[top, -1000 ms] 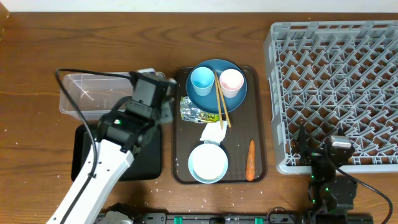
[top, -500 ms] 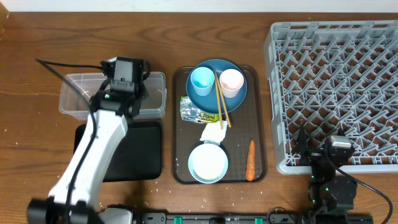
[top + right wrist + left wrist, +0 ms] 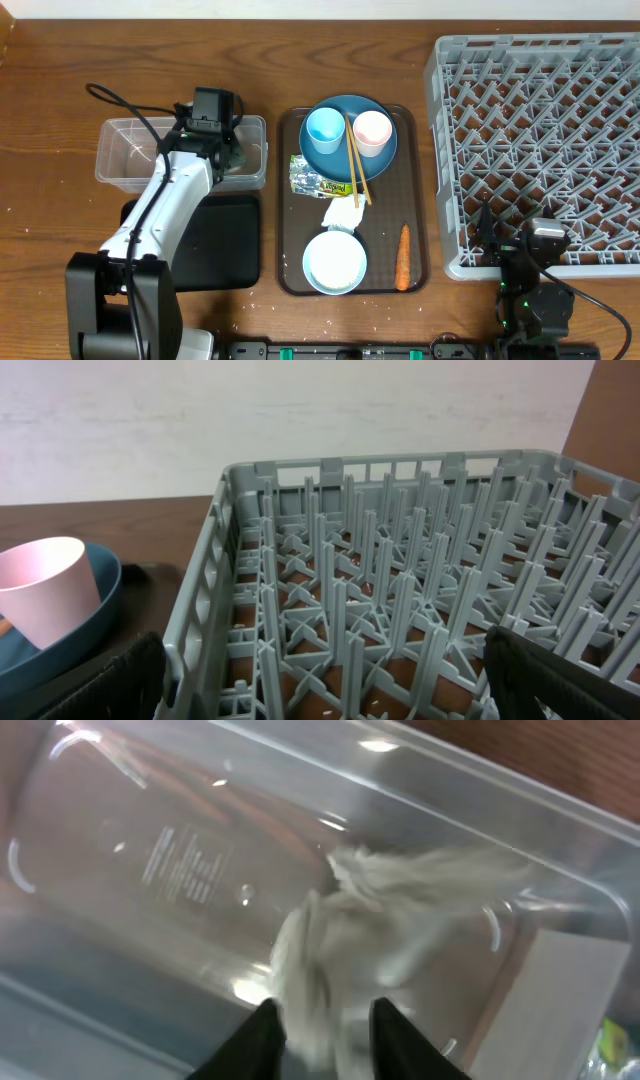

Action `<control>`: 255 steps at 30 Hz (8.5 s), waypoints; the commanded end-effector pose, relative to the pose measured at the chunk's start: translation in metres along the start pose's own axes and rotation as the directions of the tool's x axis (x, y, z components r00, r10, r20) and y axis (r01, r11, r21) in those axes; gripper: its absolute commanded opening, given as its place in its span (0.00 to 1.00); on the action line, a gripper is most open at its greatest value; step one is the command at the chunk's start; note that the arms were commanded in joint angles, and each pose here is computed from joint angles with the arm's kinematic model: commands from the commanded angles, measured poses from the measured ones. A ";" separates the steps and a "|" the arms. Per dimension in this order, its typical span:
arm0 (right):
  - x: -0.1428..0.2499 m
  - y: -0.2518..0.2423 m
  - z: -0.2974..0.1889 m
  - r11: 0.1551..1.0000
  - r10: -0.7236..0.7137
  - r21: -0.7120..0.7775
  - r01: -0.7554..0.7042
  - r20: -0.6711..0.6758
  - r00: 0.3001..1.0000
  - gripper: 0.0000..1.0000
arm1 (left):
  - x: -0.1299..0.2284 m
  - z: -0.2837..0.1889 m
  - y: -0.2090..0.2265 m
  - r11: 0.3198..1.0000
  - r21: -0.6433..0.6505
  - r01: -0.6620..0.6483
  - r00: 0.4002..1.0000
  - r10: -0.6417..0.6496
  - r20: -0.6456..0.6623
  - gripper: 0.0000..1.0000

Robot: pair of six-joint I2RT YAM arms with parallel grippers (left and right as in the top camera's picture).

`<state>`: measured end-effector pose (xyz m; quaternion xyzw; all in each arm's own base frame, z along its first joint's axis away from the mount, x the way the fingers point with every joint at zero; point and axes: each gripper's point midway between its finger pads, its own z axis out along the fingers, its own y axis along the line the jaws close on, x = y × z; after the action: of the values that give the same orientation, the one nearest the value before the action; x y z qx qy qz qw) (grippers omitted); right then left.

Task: Sort waste into correct bins and load items into the dishwasher rack

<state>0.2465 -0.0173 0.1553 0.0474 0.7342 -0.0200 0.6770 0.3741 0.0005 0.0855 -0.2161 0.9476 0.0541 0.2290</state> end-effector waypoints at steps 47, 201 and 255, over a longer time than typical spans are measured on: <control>0.002 -0.001 0.000 1.000 0.002 0.005 -0.002 -0.008 1.000 0.99 | 0.178 -0.091 -0.166 0.790 0.487 -0.372 0.845 0.505 -0.173 0.52; 0.002 -0.001 0.000 1.000 0.003 0.005 -0.003 -0.008 1.000 0.99 | 0.025 -0.058 -0.052 0.966 0.257 -0.010 1.000 0.014 -0.012 0.06; 0.002 -0.001 0.000 1.000 0.002 0.005 -0.002 -0.008 1.000 0.99 | 0.110 -0.122 -0.091 0.918 0.390 0.068 0.973 0.026 -0.230 0.48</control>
<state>0.2466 -0.0174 0.1546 0.0476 0.7352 -0.0202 0.6758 0.2768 -0.1440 0.1507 -0.1468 0.9593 -0.1732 0.1682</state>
